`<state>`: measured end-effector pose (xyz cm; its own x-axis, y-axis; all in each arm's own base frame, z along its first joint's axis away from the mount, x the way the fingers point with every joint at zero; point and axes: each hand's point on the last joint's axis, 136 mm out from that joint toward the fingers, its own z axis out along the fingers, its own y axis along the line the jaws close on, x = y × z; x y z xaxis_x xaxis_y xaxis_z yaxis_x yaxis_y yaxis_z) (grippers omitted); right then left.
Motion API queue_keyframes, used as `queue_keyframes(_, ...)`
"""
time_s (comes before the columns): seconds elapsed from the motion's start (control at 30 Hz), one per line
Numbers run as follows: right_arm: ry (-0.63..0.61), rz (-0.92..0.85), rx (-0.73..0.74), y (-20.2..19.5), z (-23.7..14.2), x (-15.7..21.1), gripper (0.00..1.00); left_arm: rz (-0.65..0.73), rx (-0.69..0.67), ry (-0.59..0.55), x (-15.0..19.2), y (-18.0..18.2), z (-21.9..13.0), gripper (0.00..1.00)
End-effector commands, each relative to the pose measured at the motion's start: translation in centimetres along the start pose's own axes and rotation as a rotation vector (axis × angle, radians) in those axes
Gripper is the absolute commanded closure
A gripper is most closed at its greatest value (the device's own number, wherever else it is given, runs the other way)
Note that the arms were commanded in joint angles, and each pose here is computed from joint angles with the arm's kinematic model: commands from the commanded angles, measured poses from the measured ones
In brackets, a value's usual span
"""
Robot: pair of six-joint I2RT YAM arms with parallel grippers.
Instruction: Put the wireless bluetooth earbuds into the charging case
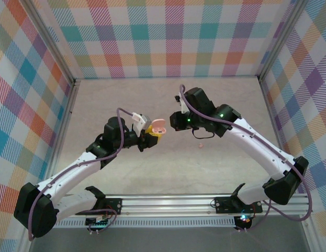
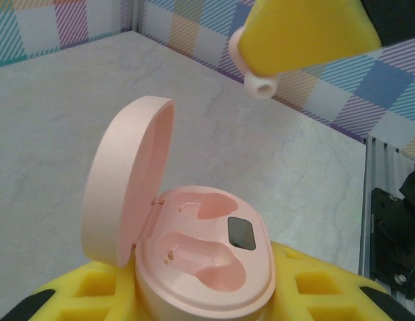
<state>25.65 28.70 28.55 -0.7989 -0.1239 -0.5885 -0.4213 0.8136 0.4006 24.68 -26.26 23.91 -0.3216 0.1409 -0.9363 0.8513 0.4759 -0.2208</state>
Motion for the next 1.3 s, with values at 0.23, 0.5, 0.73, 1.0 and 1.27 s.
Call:
queue_keyframes(0.23, -0.037, -0.040, -0.077, 2.5, -1.0, -0.6, 0.86, 0.013, -0.007, -0.076, -2.3, 0.1, -0.3, 0.80)
queue_keyframes(0.5, -0.045, -0.052, -0.085, 2.9, -1.1, -0.8, 0.86, 0.011, 0.002, -0.092, -2.1, -0.1, -0.5, 0.80)
queue_keyframes(0.73, -0.061, -0.084, -0.099, 3.5, -1.1, -0.8, 0.86, 0.017, 0.019, -0.102, -2.3, -0.5, -0.6, 0.80)
queue_keyframes(1.0, -0.086, -0.169, -0.143, 4.9, -1.1, -1.1, 0.87, 0.044, 0.046, -0.131, -2.5, -1.1, -0.9, 0.80)
queue_keyframes(1.27, -0.096, -0.304, -0.139, 5.1, -0.7, -0.6, 0.87, 0.050, 0.057, -0.142, -2.5, -1.3, -0.9, 0.80)
